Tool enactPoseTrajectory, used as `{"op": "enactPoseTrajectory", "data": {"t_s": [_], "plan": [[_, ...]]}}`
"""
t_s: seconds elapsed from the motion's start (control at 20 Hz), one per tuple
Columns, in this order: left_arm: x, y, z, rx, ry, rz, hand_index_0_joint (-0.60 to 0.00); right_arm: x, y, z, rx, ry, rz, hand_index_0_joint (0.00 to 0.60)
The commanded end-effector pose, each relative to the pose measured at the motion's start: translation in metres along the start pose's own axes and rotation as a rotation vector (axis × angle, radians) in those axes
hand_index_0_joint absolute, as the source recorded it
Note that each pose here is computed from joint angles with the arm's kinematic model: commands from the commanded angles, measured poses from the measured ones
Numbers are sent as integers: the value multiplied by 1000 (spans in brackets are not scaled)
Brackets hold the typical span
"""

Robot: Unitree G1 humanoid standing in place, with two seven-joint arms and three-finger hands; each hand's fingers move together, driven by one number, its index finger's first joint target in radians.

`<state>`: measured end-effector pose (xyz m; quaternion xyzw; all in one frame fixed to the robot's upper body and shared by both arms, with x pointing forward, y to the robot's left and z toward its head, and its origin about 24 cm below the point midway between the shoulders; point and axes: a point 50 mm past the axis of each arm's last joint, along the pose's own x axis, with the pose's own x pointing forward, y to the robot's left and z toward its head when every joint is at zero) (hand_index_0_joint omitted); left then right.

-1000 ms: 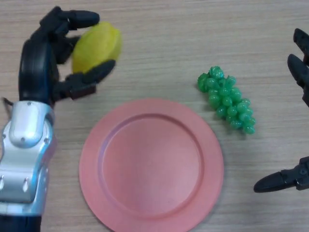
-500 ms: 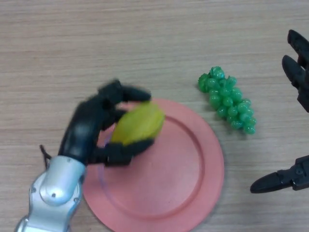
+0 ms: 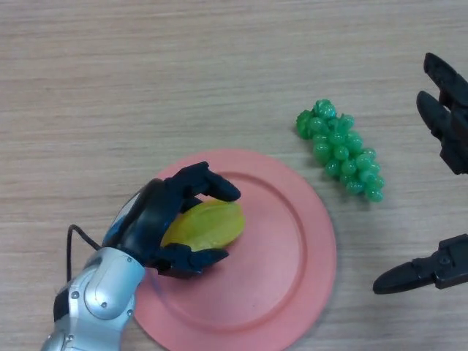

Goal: Pick up the yellow starfruit and place it on the plate

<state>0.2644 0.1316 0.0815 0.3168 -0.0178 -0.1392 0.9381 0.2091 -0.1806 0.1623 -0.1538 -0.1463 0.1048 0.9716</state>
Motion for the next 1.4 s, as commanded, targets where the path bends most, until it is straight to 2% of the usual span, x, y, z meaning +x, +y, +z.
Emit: {"op": "enactPoseTrajectory", "data": {"t_s": [0.05, 0.15, 0.2, 0.35, 0.4, 0.45, 0.5, 0.6, 0.8, 0.95, 1.05, 1.25, 1.35, 1.4], "plan": [[-2, 19, 33, 64, -210, 79, 0, -2, -8, 29, -77, -193, -41, 0], [-2, 24, 44, 99, -246, 62, 0, 1, -5, 29, -62, -186, -28, 0], [-4, 29, 53, 139, -309, 66, 0, 3, -3, 31, -50, -191, -18, 0], [-12, 52, 70, 85, -416, 75, 0, 5, 0, 31, -28, -180, 12, 0], [-16, 70, 75, 23, -445, 139, 0, 5, 0, 29, -25, -176, 20, 0], [-18, 78, 76, -11, -453, 170, 0, 5, 0, 28, -25, -174, 22, 0], [-23, 93, 77, -111, -476, 228, 0, 6, -1, 27, -30, -187, 15, 0], [-32, 112, 69, -263, -480, 291, 0, 9, -4, 25, -13, -187, 10, 0], [-51, 134, 42, -545, -453, 285, 0, 14, -7, 20, -8, -192, 5, 0], [-63, 140, 42, -550, -476, 339, 0, 18, -4, 16, 3, -186, 17, 0], [-65, 133, 40, -515, -476, 383, 0, 19, -1, 13, 3, -186, 22, 0], [-65, 127, 42, -512, -434, 380, 0, 24, 2, 11, -5, -191, 22, 0], [-64, 126, 46, -510, -428, 367, 0, 25, 6, 9, -7, -172, 41, 0], [-59, 123, 43, -475, -420, 368, 0, 27, 4, 10, 3, -171, 28, 0]]}}
